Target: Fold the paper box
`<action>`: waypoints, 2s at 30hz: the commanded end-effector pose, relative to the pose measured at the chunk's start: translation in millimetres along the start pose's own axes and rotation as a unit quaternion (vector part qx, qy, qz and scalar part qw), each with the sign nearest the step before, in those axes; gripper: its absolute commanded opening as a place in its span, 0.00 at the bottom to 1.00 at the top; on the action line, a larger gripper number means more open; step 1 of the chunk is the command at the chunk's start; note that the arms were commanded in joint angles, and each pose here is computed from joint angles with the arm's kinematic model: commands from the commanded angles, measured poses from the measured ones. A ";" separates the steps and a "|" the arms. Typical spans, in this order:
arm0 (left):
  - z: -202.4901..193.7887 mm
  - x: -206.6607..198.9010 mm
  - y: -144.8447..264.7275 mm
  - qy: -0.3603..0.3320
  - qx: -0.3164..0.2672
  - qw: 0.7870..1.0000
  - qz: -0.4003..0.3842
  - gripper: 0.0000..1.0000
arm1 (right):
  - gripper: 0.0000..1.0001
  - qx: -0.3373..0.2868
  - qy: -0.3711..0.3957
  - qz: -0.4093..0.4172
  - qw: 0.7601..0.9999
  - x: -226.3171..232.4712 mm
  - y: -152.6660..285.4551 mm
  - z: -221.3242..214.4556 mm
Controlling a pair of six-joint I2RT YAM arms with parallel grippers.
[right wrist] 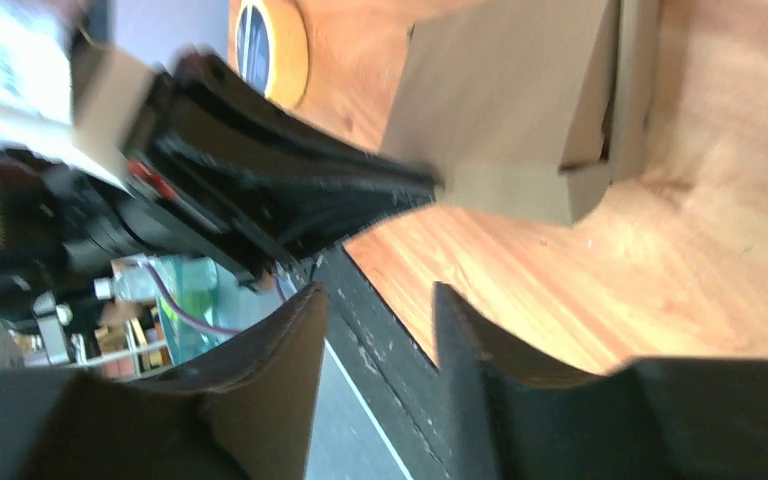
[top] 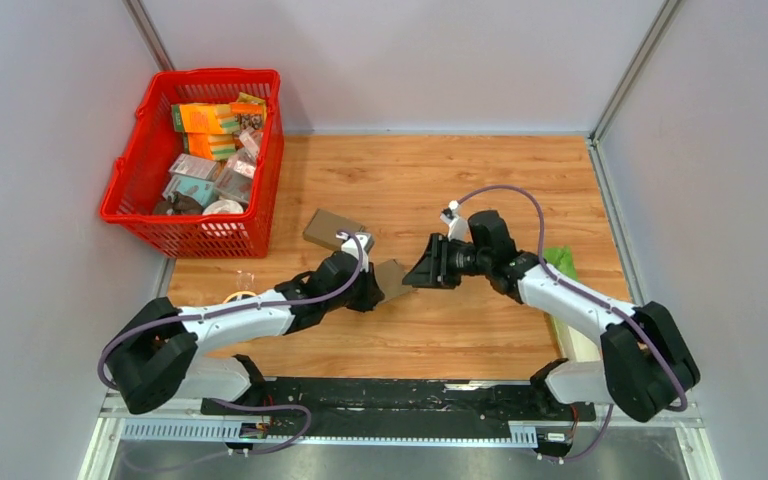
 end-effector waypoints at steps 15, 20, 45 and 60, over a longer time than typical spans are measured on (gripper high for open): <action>-15.6 6.8 -10.9 0.011 0.013 1.000 -0.017 0.17 | 0.37 0.047 0.000 -0.054 0.997 -74.4 -75.2 25.8; 16.9 -30.6 17.9 -0.010 -0.001 0.997 -0.074 0.31 | 0.38 0.037 0.016 -0.059 0.997 -67.8 -67.7 28.3; 39.4 36.1 50.1 0.038 -0.030 0.997 0.066 0.60 | 0.44 0.061 0.059 -0.071 0.994 -81.9 -77.0 72.9; 24.3 75.7 13.9 0.131 -0.028 0.988 0.080 0.72 | 0.25 0.063 -0.037 -0.108 0.991 -132.6 -64.5 42.5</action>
Point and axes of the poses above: each gripper's point midway between its finger pads, its own y axis back along the fingers, its own x axis along the line the jaws close on, z = x × y, the point moved 5 cm from there along y, back along the fingers, and after that the axes turned 7 degrees about y, right-handed, at the moved point
